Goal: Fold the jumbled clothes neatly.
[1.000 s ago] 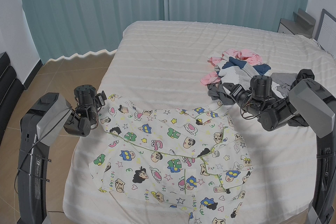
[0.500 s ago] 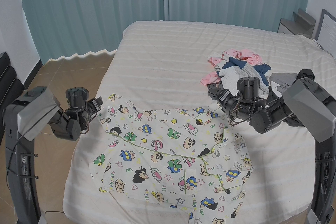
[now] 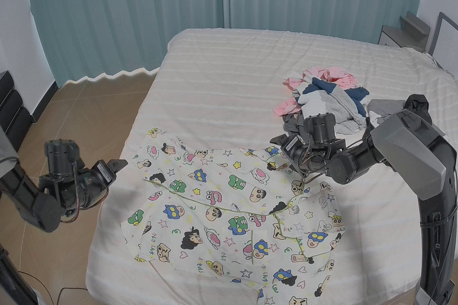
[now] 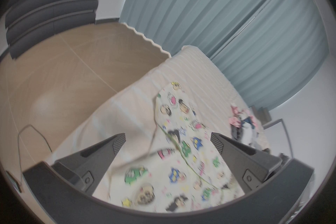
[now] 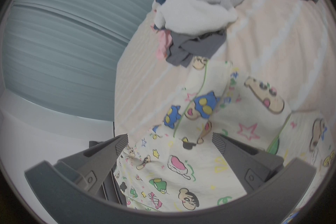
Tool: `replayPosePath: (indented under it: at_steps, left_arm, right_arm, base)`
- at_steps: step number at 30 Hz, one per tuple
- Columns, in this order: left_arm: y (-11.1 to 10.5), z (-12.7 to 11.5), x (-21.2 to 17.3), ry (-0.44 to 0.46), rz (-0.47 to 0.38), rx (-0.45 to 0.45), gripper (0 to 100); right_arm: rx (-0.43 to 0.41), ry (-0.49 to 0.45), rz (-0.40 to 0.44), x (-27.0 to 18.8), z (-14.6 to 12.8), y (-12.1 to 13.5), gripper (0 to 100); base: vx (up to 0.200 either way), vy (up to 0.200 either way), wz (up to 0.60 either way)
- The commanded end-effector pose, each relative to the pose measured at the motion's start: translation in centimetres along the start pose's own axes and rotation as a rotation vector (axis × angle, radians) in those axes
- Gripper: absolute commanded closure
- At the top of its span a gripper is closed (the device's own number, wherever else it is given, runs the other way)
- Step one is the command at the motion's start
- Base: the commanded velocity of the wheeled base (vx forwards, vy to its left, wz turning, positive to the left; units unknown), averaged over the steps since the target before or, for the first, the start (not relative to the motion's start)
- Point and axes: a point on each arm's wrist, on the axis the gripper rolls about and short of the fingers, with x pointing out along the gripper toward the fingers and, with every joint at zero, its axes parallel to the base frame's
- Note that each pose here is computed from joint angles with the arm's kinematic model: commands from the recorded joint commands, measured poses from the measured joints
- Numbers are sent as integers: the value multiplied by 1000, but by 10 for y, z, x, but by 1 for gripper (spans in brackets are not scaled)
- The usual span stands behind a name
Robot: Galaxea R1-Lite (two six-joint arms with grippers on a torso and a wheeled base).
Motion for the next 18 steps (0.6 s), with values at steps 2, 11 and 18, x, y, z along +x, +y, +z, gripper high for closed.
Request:
replayPosePath:
  at_steps: [2,11,18]
  left_arm:
    - [-1,-7,-56,20,-94,-79,0]
    - [2,-10,-60,-19,-131,-93,0]
    - [7,-14,-53,-16,-124,-90,0]
  right_arm:
    - [-1,61,-48,21,-24,-5,0]
    - [-5,11,-64,41,-24,-4,0]
    - [2,-51,28,51,-10,16,0]
  base:
    - [0,0,0]
    - [0,0,0]
    - [0,0,0]
